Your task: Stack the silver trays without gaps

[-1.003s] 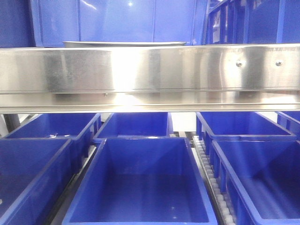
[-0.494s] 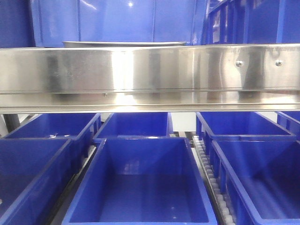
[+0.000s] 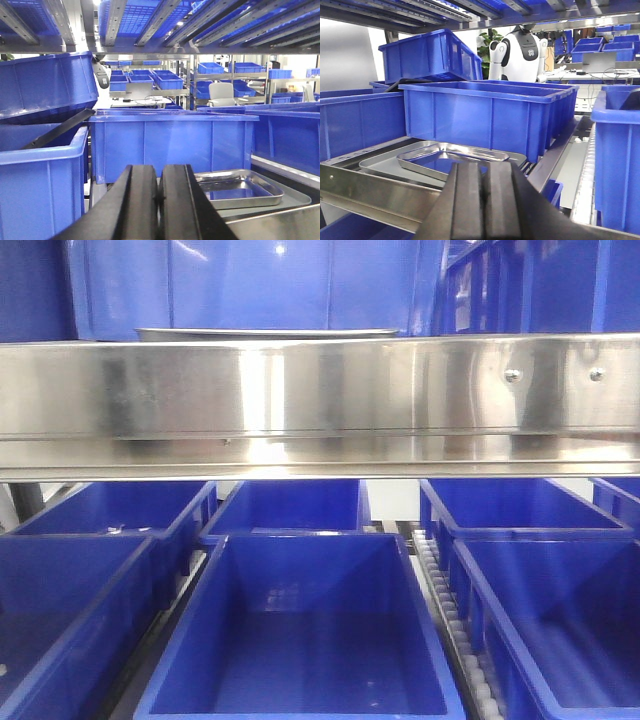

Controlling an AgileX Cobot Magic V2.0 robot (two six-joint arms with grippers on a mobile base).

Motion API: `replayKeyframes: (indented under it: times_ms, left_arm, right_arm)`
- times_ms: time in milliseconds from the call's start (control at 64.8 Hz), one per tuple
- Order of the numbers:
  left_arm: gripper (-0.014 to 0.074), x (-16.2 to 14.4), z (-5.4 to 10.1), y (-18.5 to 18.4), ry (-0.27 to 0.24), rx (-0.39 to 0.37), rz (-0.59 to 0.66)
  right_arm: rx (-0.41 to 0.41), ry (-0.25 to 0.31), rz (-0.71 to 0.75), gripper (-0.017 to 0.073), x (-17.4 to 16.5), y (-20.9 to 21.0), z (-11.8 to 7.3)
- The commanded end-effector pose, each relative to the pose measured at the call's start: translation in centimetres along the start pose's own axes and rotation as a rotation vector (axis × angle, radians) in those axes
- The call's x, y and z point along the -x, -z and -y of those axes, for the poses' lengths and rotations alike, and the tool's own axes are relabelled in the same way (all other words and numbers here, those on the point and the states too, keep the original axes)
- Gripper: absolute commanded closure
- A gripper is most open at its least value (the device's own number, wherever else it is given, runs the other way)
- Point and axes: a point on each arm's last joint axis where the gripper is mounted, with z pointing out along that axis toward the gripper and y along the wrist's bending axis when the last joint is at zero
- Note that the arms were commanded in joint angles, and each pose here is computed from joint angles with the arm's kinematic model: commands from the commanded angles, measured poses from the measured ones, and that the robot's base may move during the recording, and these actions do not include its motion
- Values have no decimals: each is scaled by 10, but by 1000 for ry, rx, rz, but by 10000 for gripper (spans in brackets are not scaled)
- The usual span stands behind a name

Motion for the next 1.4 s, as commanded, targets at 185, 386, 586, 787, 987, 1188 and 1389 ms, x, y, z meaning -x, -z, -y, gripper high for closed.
replayKeyframes:
  times_ms: [185,386,586,787,987,1188,1389]
  left_arm:
    - [605,-35,17,-8,-17,163,-66]
    - [605,-96,12,-22,18,228,-44]
    - [605,-143,11,-19,3,236,-40]
    - [605,-151,12,-16,-45,228,-87]
    - [605,-156,11,-16,-37,231,-142]
    - [605,-156,11,-16,-37,231,-143]
    - [605,-158,11,-15,-7,235,-159]
  right_arm:
    - [-3,12,18,638,1,1,0]
    - [-3,12,18,638,1,1,0]
    - [-3,12,18,638,1,1,0]
    - [-3,12,18,638,1,1,0]
    - [-3,12,18,638,1,1,0]
    - [-3,12,18,638,1,1,0]
    - [-3,12,18,638,1,1,0]
